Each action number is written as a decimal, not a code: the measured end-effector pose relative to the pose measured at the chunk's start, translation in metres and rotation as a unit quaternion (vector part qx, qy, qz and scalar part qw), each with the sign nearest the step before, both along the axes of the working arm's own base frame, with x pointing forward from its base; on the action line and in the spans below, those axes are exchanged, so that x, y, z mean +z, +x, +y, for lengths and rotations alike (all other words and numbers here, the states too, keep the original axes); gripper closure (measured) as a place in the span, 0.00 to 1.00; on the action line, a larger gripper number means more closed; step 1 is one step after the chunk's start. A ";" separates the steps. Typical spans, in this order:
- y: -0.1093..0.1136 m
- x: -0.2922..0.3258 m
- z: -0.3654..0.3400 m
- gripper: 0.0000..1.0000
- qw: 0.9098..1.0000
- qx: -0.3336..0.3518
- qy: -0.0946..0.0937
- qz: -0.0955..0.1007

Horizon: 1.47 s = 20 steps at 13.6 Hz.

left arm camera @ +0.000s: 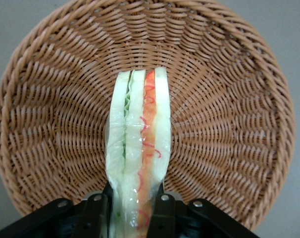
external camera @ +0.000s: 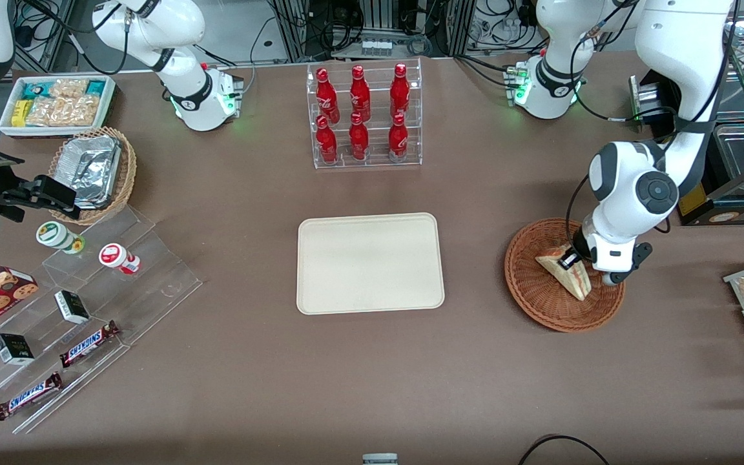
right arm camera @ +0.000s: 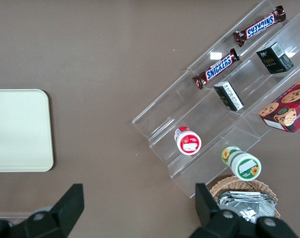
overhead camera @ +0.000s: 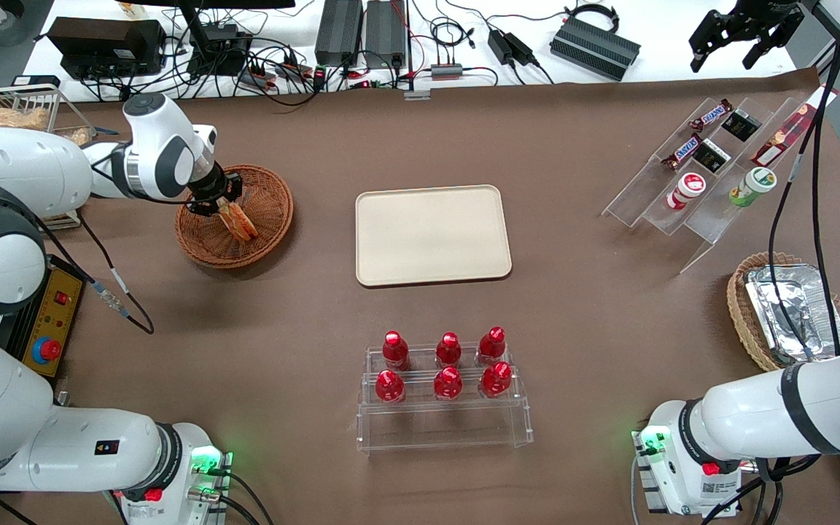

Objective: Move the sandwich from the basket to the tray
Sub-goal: 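Carry the sandwich with the left gripper over the cream tray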

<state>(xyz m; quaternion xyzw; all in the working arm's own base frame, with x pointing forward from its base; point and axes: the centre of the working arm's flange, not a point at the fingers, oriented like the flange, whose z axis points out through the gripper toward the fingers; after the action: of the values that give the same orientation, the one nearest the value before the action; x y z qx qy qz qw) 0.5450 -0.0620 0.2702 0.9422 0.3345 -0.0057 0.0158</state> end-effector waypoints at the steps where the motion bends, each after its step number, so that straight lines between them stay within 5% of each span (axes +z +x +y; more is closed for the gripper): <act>1: 0.005 0.013 -0.005 0.72 1.000 -0.005 0.000 0.007; 4: 0.023 0.061 -0.040 0.84 0.999 -0.035 -0.005 0.029; 9: 0.031 0.083 -0.137 0.84 0.991 -0.124 -0.018 0.044; 13: 0.025 0.070 -0.227 0.84 0.977 -0.199 -0.048 0.057; 20: -0.009 0.034 -0.377 0.84 0.955 -0.285 -0.053 0.057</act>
<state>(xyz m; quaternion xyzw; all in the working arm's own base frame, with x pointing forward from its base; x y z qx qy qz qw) 0.5357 -0.4388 0.3040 0.9943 0.0513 -0.0818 0.0446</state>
